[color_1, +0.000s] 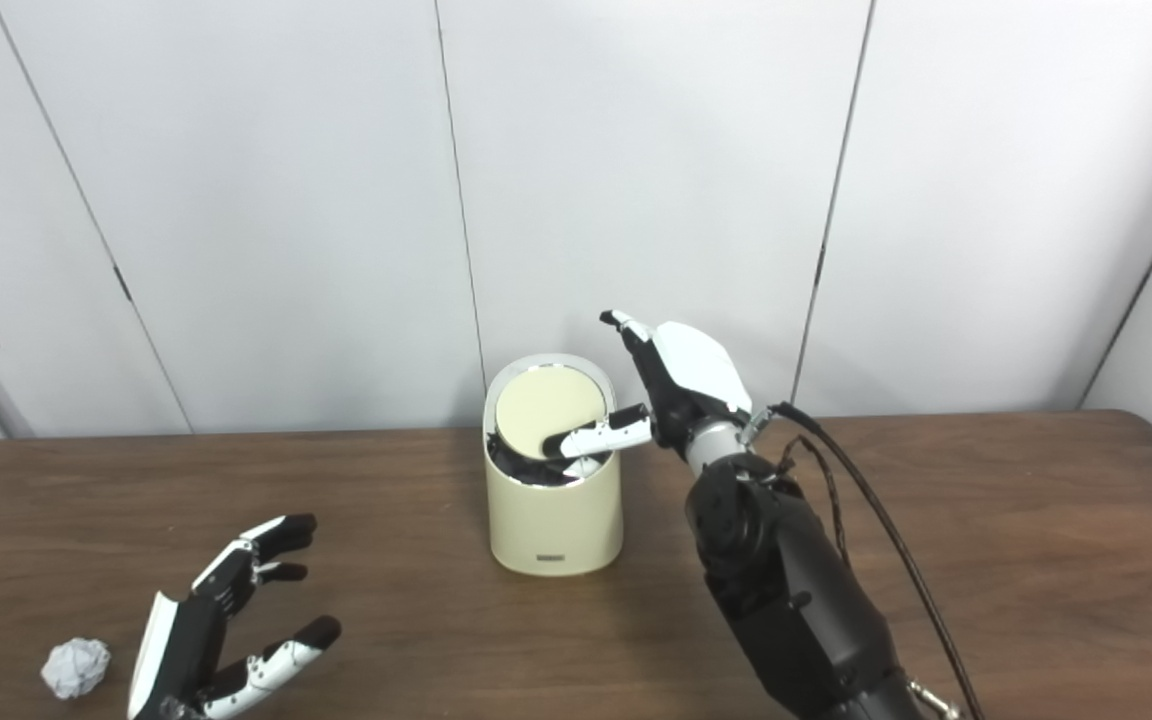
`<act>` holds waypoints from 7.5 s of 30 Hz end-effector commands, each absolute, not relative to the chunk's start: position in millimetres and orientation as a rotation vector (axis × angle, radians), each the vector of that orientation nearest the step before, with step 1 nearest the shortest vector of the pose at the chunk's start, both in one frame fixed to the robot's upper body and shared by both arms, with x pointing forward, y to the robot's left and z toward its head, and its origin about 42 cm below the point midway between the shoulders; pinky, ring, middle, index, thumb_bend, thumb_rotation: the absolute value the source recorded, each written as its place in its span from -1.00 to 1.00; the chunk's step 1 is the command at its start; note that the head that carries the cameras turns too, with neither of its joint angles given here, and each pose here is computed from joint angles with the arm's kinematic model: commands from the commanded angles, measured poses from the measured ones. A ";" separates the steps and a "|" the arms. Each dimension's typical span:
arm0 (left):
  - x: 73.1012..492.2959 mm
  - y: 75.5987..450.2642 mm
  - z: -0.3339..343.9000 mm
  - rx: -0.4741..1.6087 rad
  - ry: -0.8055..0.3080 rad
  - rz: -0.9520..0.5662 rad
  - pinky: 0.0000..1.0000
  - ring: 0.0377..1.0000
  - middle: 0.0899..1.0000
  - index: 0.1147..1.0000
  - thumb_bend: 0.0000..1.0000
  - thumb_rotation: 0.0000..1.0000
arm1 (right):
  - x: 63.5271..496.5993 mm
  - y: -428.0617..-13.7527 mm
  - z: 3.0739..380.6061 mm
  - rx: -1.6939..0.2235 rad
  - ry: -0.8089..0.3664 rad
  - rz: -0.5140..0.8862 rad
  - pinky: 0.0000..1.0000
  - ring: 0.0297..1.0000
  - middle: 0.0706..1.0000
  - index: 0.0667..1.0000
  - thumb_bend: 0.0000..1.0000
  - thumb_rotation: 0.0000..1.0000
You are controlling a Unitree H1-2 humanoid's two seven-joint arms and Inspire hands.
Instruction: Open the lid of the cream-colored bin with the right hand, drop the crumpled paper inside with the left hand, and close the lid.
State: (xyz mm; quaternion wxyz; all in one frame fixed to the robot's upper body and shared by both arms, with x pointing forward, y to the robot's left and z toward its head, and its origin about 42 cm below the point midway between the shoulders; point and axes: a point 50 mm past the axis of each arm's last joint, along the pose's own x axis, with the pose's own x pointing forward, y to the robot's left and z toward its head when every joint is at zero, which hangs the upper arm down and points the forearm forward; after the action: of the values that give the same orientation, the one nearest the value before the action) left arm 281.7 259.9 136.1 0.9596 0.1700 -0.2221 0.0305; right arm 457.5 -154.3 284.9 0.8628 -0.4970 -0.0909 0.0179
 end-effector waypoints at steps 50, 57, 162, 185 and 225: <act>277.1 252.3 131.9 0.327 -0.448 0.061 0.37 0.55 0.55 0.49 0.75 0.05 | 463.5 -160.5 332.9 -0.930 -0.259 0.021 0.55 0.81 0.86 0.87 1.00 0.08; 277.3 252.7 130.3 0.323 -0.444 0.057 0.38 0.56 0.55 0.51 0.76 0.05 | 457.2 -161.2 338.4 -0.899 -0.274 0.015 0.51 0.75 0.82 0.86 0.91 0.19; 180.3 357.7 275.8 0.998 -0.422 0.315 0.20 0.36 0.38 0.38 1.00 -0.42 | 294.7 -321.9 184.7 -0.497 -0.467 -0.106 0.33 0.62 0.66 0.70 0.73 0.44; 199.9 350.1 227.4 1.130 -0.273 0.333 0.18 0.39 0.48 0.42 1.00 -0.37 | 309.6 -351.7 179.5 -0.502 -0.524 -0.107 0.02 0.44 0.54 0.58 1.00 0.60; 227.9 395.8 202.8 1.239 -0.044 0.420 0.14 0.35 0.43 0.42 1.00 -0.35 | 314.6 -361.0 173.6 -0.482 -0.489 -0.119 -0.08 0.42 0.52 0.54 1.00 0.60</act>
State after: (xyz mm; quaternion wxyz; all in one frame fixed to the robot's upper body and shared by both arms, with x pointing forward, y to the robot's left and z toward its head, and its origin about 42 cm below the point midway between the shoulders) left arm 222.3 388.9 189.1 0.8041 0.5650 0.0010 0.1850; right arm 306.8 -358.4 151.4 0.9509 -0.2331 -0.1951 -0.0585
